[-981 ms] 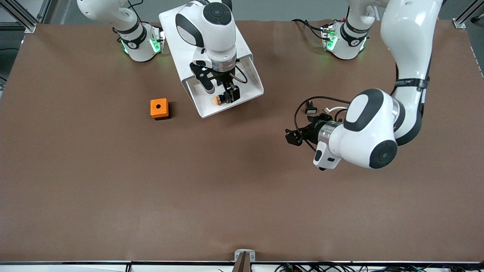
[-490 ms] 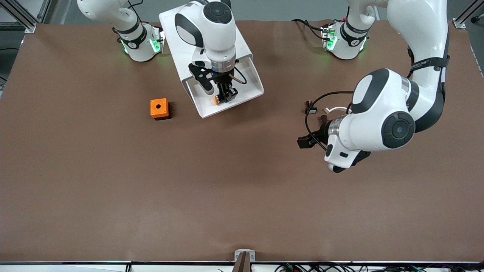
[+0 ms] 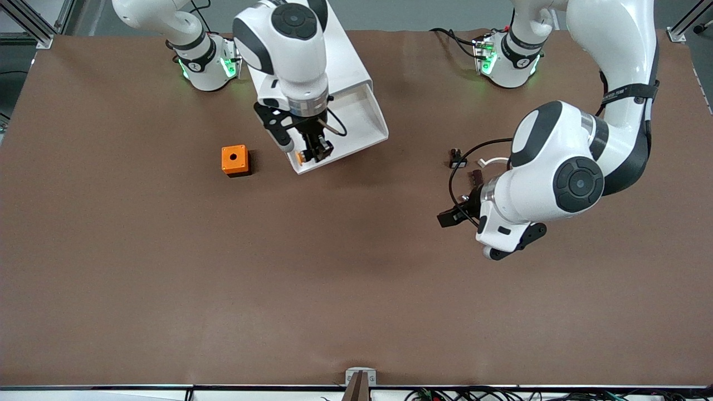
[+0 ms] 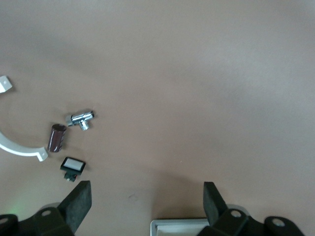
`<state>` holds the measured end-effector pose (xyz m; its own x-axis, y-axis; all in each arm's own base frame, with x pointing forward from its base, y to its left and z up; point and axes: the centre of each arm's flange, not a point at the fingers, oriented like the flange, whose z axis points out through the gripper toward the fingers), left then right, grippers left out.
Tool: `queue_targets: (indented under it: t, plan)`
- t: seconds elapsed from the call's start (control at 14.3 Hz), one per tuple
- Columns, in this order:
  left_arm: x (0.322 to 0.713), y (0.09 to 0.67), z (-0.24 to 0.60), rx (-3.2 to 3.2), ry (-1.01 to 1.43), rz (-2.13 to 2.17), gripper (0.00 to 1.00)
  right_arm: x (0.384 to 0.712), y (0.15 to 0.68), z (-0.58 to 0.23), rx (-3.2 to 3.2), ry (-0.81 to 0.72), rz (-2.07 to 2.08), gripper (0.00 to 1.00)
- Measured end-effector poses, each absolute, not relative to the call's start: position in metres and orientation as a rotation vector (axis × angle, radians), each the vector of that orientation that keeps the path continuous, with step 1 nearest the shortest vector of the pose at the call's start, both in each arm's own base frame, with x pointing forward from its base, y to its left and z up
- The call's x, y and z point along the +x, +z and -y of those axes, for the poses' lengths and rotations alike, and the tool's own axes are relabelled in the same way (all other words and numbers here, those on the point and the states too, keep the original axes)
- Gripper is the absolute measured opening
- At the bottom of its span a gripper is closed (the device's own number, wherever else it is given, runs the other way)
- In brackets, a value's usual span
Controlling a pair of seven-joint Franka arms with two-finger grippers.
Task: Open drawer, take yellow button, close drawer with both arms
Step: 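Lift the button out with the right gripper while the left gripper returns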
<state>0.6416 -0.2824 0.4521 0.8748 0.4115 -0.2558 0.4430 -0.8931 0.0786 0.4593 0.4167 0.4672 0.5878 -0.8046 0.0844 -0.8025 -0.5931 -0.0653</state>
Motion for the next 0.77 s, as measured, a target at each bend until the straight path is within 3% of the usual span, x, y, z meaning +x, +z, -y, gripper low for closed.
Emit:
queue_targets:
  t: [0.49,0.77]
  plan:
    - [0.635,0.446,0.304,2.918,-0.28,-0.691,1.0,0.533,0.494,-0.293,-2.906,-0.04,-1.129,0.4]
    - [0.608,0.428,0.338,2.949,-0.298,-0.718,1.0,0.571,0.492,-0.202,-2.974,0.007,-0.91,0.4]
